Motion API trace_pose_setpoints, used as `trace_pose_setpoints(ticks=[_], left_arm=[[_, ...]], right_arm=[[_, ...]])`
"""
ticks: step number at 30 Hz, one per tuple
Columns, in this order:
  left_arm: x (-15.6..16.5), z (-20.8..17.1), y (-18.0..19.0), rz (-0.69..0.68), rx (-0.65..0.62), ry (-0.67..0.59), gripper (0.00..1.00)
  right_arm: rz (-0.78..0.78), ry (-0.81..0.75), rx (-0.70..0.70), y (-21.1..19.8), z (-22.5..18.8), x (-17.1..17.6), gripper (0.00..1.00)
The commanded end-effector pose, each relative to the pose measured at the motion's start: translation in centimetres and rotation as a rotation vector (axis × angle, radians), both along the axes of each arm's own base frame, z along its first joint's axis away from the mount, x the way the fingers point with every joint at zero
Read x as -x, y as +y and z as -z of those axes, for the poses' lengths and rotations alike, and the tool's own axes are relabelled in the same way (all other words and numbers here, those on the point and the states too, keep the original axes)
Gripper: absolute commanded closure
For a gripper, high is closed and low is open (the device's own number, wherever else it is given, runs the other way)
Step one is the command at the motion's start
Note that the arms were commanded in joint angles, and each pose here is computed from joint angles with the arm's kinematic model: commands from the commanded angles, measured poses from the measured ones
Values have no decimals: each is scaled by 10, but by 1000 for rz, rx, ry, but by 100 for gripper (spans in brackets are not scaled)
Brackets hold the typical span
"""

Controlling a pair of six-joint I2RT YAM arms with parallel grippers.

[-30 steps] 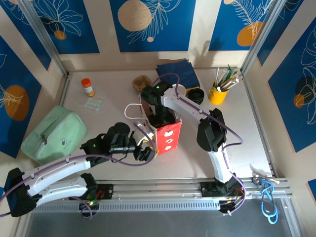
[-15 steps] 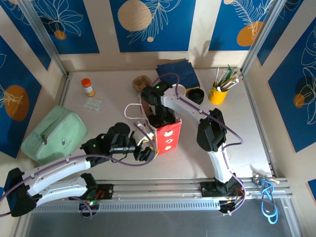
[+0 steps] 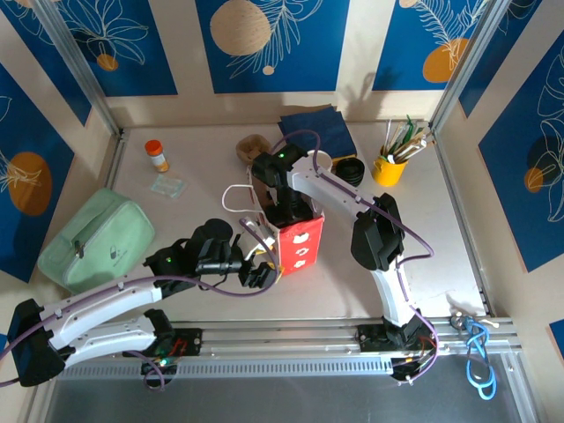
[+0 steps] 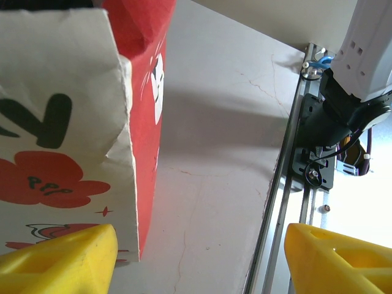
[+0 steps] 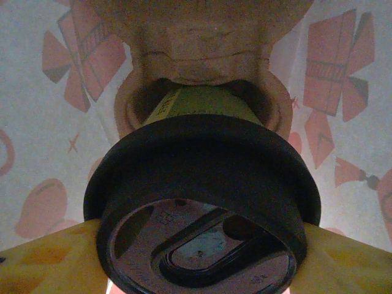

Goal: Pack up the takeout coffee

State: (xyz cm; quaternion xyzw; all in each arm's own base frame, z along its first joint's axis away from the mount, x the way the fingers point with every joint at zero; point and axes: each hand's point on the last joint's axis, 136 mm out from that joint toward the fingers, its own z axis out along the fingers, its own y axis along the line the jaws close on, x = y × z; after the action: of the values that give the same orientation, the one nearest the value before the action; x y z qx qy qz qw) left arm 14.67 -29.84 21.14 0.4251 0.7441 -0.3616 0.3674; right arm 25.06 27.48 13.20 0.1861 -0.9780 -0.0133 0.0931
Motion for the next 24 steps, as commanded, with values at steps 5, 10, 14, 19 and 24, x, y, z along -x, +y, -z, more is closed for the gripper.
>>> trace_pose_setpoints(ticks=[5, 10, 14, 19, 24], left_arm=[[3, -4, -3, 14, 8, -6, 28], [3, -5, -4, 15, 10, -8, 28], [4, -5, -4, 17, 11, -7, 28], [5, -4, -3, 13, 9, -7, 28], [5, -5, -2, 11, 8, -11, 28]], right_arm=[[-7, -15, -23, 4, -7, -2, 35], [-9, -24, -30, 4, -12, -1, 34], [-7, -25, -27, 3, -13, -1, 32], [-13, -25, -37, 4, -15, 0, 27], [-15, -34, -54, 6, -19, 0, 21]])
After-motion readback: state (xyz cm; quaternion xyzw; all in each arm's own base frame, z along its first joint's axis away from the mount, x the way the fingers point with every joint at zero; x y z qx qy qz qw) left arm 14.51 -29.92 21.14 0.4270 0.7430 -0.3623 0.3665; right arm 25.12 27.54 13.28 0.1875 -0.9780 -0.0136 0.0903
